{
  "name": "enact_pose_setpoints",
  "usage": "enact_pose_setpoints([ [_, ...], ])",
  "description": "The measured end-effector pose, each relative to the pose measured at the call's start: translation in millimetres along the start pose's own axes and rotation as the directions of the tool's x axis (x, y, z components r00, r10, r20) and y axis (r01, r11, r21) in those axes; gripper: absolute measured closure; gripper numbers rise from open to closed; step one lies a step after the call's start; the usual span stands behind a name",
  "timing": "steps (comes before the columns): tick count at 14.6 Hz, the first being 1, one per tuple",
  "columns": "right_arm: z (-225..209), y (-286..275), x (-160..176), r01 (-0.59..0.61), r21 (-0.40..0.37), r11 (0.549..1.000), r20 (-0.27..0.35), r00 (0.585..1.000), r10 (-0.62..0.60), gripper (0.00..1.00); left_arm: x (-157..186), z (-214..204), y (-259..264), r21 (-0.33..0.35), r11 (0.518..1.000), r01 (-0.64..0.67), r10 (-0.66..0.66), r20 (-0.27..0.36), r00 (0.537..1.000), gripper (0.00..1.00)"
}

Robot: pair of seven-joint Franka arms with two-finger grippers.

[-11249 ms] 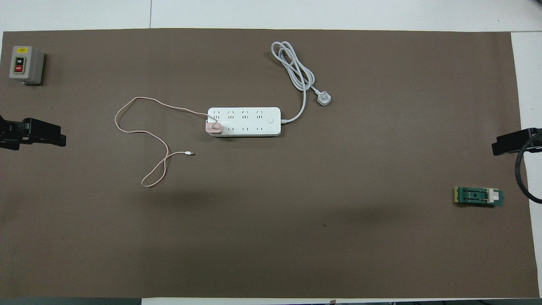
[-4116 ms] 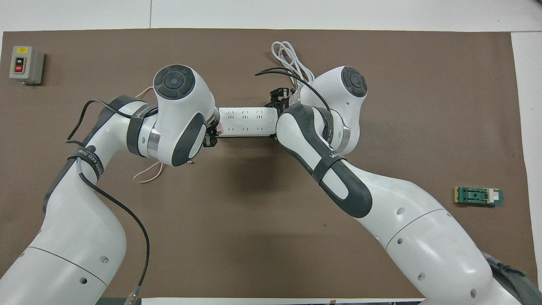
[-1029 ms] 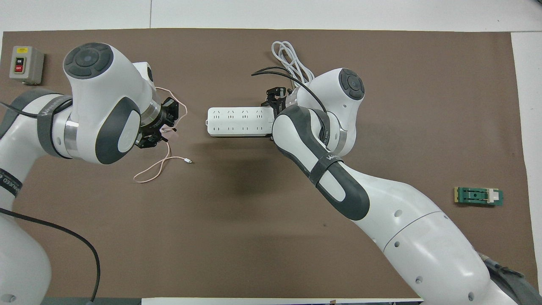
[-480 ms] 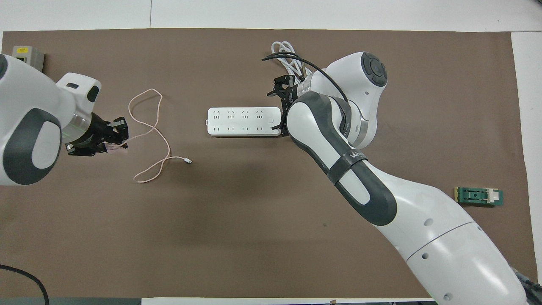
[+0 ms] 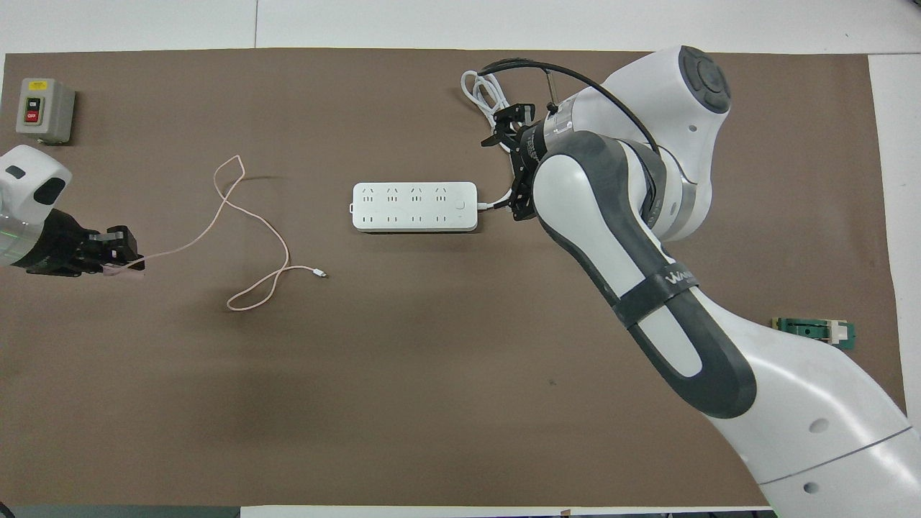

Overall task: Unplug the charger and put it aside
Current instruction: 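Carry the charger toward the robot with the left gripper while the right gripper withdraws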

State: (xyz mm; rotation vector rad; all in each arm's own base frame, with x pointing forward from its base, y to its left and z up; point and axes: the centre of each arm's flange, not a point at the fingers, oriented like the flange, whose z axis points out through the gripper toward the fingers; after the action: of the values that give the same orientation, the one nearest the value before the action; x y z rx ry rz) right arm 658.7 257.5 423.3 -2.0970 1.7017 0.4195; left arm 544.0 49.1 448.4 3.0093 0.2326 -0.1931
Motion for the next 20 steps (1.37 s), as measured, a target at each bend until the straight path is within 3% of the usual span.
enact_pose_setpoints([
  [3,-40.6,2.3,8.5,0.042,0.005,0.999,-0.045,0.998,-0.041,0.0,-4.7,3.1,-29.1,-0.057,0.998,-0.01,0.01,-0.001,1.0,0.69],
  [7,-76.0,6.7,24.4,0.193,-0.019,0.981,-0.098,0.976,-0.194,0.0,-13.1,17.3,-30.5,-0.09,0.996,-0.003,0.003,-0.01,1.0,0.69],
  [12,-135.9,21.6,60.3,0.451,-0.093,0.888,-0.106,0.882,-0.459,0.0,-32.6,51.8,-10.1,-0.253,0.966,-0.051,0.06,0.027,0.998,0.69],
  [14,-157.4,29.3,73.4,0.549,-0.131,0.825,-0.105,0.82,-0.562,0.0,-38.9,64.0,-10.2,-0.274,0.955,-0.114,0.125,0.021,0.992,0.69],
  [15,-167.8,33.4,79.8,0.61,-0.167,0.775,-0.115,0.768,-0.63,0.0,-42.0,71.4,-11.0,-0.287,0.947,-0.143,0.153,0.012,0.988,0.69],
  [18,-194.1,42.7,94.8,0.767,-0.269,0.582,-0.115,0.574,-0.81,0.0,-55.2,106.2,-23.3,-0.381,0.901,-0.205,0.208,-0.035,0.978,0.69],
  [20,-213.2,49.6,106.0,0.831,-0.309,0.462,-0.089,0.458,-0.884,0.0,-63.3,121.1,-36.7,-0.406,0.889,-0.212,0.214,-0.04,0.976,0.69],
])
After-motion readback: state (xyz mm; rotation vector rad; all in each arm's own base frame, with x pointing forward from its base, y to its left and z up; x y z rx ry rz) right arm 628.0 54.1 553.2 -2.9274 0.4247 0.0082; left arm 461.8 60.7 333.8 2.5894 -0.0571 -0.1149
